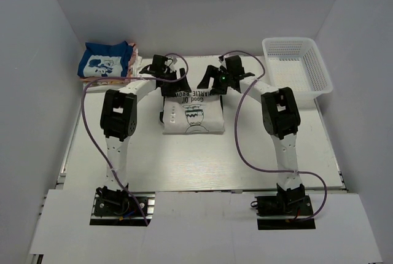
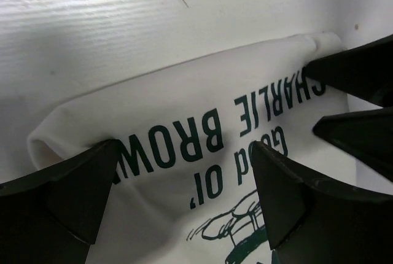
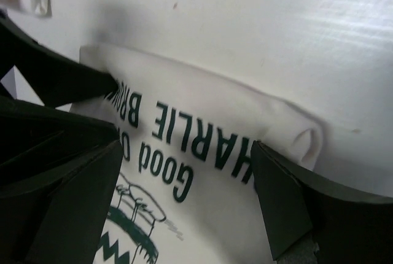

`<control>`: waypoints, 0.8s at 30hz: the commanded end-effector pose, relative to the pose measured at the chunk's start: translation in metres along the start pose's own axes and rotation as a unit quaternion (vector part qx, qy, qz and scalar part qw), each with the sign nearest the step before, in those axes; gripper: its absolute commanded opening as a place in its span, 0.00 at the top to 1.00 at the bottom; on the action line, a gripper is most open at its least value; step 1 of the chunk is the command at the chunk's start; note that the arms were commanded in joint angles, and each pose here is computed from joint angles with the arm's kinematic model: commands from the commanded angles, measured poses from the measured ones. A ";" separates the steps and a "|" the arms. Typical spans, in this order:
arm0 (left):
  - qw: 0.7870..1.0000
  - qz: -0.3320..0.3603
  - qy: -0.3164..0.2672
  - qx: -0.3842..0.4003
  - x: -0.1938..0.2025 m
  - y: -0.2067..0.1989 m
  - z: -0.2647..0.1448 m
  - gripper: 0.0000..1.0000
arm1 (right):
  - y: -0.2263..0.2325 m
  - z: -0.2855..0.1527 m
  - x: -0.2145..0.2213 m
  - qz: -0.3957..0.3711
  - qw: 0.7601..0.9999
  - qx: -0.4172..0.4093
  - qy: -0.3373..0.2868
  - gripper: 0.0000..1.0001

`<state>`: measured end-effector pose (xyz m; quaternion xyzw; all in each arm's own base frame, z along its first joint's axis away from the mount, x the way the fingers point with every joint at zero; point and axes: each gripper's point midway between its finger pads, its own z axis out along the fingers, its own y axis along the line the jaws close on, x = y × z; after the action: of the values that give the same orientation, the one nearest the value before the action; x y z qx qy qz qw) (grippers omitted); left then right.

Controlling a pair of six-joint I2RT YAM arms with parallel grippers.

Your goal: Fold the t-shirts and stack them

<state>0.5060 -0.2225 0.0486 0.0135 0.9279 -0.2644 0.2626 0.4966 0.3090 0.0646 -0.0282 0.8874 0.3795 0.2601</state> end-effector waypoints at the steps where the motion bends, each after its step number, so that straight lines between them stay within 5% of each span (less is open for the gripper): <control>1: 1.000 0.010 -0.012 -0.024 -0.017 0.004 -0.015 0.00 | 0.010 -0.007 -0.065 -0.021 0.993 -0.014 -0.112 0.10; 10: 0.992 0.052 -0.114 -0.007 -0.082 -0.042 -0.086 0.00 | 0.062 -0.054 -0.072 -0.068 0.990 -0.059 -0.104 0.10; 16: 0.994 0.009 -0.100 0.044 -0.026 -0.071 -0.125 0.00 | 0.088 -0.103 -0.011 -0.094 0.987 -0.093 -0.096 0.10; 17: 0.997 -0.015 -0.071 0.037 0.011 -0.055 -0.115 0.00 | 0.094 -0.111 -0.007 -0.099 0.985 -0.098 -0.101 0.10; 19: 0.991 -0.025 -0.106 0.083 0.016 -0.075 -0.132 0.00 | 0.089 -0.107 0.029 -0.084 0.988 -0.110 -0.062 0.10; 24: 0.991 -0.052 -0.058 0.106 0.086 -0.062 -0.112 0.00 | 0.082 -0.094 0.093 -0.031 0.986 -0.165 -0.003 0.10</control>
<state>0.3816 -0.2192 0.1377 -0.0115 0.8813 -0.3429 0.3249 0.3815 0.3074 0.1574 -0.1011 0.8160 0.4717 0.3185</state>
